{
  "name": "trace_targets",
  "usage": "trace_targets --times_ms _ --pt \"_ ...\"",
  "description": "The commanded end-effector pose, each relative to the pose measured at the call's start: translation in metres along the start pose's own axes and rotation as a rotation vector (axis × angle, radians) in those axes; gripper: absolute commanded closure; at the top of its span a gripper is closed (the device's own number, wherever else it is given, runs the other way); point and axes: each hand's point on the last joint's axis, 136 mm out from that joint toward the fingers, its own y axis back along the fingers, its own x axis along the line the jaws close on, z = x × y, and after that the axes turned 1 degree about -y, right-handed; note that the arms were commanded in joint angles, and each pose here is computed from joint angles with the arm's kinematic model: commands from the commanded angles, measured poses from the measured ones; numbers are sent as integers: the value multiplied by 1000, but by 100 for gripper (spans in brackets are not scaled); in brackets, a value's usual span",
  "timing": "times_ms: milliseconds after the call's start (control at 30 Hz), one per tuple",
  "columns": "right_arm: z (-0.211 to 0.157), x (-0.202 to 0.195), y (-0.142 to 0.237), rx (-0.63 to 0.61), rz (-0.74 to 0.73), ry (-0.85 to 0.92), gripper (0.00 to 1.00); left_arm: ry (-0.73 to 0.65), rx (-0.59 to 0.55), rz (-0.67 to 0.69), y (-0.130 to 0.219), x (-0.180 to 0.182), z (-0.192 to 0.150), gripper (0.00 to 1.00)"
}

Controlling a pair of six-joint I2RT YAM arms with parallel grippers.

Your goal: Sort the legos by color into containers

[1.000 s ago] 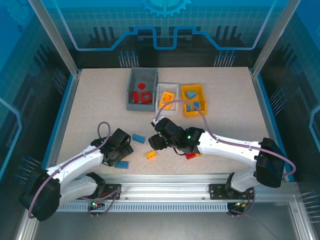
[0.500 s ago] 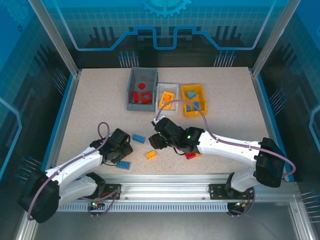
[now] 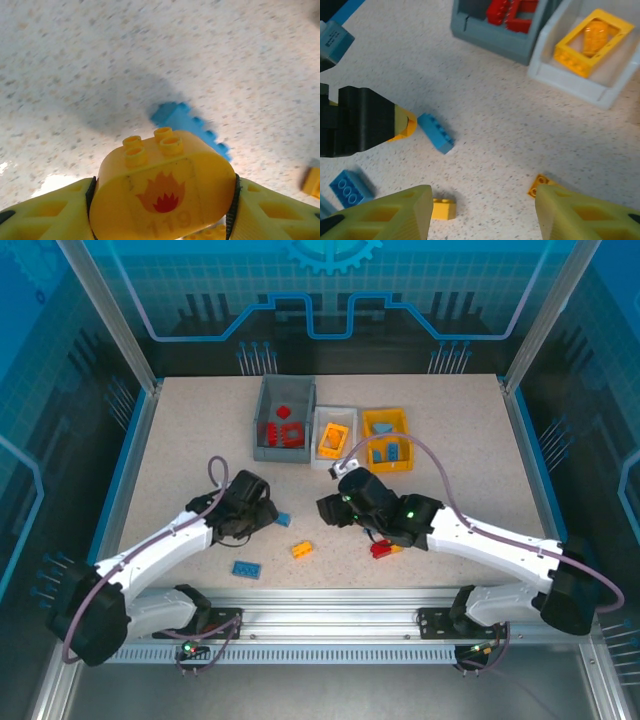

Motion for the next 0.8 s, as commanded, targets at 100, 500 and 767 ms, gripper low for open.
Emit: trace_targets --times_ms 100,500,767 --pt "31 -45 17 -106 -37 -141 43 -151 -36 -124 15 -82 37 56" --pt "74 -100 10 -169 -28 -382 43 -394 -51 -196 -35 -227 93 55" --pt "93 -96 -3 -159 9 -376 43 -447 -89 -160 -87 -268 143 54"
